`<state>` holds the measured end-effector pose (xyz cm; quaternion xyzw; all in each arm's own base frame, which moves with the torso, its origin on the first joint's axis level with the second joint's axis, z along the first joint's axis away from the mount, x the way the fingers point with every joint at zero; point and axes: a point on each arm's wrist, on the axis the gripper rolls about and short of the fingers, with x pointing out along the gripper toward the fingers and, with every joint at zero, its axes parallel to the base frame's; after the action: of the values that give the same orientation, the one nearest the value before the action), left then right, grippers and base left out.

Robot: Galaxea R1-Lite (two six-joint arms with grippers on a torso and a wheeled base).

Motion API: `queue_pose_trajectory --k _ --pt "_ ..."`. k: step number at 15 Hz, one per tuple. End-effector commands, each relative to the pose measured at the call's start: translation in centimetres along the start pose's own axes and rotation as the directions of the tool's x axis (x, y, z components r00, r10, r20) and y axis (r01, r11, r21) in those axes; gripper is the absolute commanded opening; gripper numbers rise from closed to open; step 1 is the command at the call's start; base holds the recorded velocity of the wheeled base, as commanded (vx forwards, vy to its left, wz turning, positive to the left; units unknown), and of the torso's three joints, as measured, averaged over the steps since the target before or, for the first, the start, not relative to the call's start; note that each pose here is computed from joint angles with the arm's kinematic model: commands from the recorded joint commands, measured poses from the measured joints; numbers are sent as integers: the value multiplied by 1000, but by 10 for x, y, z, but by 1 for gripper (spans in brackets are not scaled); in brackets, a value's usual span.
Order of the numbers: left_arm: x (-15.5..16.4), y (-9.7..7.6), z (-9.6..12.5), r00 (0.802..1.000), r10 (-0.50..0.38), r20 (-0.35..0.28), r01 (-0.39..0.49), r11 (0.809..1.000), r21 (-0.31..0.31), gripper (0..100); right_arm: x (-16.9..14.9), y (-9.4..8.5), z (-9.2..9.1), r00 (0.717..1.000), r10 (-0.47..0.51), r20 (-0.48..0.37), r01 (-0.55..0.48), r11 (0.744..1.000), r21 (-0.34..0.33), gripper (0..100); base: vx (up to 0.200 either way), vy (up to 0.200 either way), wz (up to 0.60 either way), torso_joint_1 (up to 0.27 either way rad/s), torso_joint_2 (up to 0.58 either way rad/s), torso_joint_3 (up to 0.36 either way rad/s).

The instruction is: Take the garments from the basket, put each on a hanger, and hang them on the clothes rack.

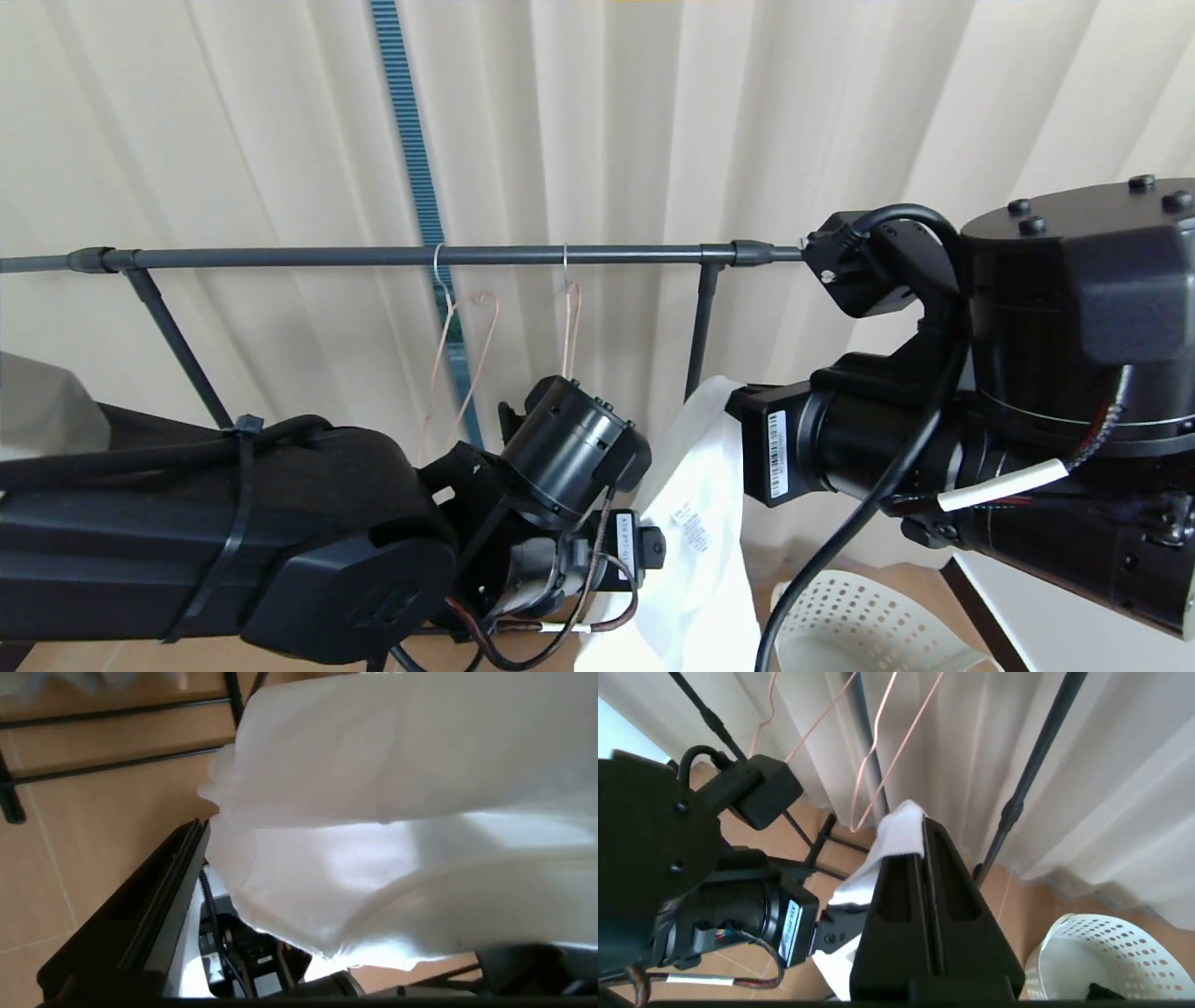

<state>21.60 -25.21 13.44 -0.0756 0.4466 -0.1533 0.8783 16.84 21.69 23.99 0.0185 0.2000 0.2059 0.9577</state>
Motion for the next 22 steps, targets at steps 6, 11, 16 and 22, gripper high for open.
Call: queue_pose_trajectory --k 6,11,16,22 --pt "12 22 -12 991 126 35 -126 992 -19 100 -19 -20 6 999 -26 44 28 999 -42 0 0 0 0 0 0 0" --pt "6 26 -15 988 143 56 -142 990 -20 0 -12 -42 8 992 -114 45 117 991 -64 0 0 0 0 0 0 0" --pt "-55 28 -11 985 42 165 -51 997 52 0 -4 -77 -9 969 -247 -17 237 943 -232 0 0 0 0 0 0 0" --pt "-85 33 0 968 -13 250 -34 983 181 0 -4 -85 -37 964 -267 -13 237 875 -422 0 0 0 0 0 0 0"
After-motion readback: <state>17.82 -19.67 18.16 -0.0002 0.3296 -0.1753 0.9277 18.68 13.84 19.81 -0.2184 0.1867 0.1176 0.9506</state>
